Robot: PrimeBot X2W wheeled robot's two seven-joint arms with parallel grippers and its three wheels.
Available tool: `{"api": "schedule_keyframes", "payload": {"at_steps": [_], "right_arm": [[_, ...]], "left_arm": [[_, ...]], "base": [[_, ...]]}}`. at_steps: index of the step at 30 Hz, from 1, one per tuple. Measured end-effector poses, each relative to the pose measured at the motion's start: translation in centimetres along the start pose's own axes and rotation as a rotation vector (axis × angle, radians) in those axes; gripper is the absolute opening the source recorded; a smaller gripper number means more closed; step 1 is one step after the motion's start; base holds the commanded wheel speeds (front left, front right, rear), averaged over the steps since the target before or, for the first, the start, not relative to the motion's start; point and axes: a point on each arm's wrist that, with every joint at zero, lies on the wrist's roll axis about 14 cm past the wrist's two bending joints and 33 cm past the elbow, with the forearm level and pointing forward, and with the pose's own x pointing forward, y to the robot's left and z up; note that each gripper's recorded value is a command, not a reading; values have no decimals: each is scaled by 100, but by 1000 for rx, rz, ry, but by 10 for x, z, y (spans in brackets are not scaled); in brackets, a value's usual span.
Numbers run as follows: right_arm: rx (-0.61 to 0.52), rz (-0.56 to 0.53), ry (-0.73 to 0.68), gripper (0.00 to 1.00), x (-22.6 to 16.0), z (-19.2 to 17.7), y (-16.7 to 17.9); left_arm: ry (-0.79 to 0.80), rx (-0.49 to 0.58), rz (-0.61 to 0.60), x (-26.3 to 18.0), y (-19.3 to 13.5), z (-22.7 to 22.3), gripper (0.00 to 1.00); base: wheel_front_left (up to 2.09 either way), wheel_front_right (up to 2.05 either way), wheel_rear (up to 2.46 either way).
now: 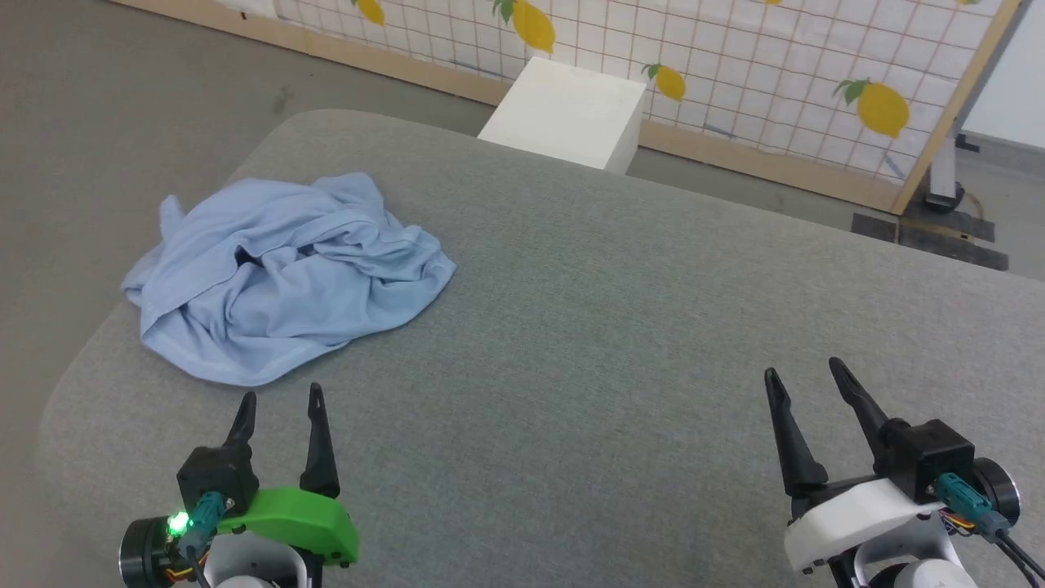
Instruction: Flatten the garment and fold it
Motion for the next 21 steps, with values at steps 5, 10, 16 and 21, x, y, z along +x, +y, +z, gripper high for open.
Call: {"api": "schedule_keyframes", "payload": {"at_steps": [5,10,16,21], "right_arm": [[4,22,-3,100,4,0,7],[10,48,-12,100,9,1,15],[13,80,-19,100,14,2,25],[17,105,-17,100,19,0,33]], "left_arm": [[-1,-4,30,-5,9,-1,100],[-4,-11,63,-10,21,-2,100],[-11,-24,103,-16,33,-1,100],[-15,-25,137,-21,42,-1,100]], "base": [[0,0,0],[0,0,0],[0,0,0],[0,0,0]]}}
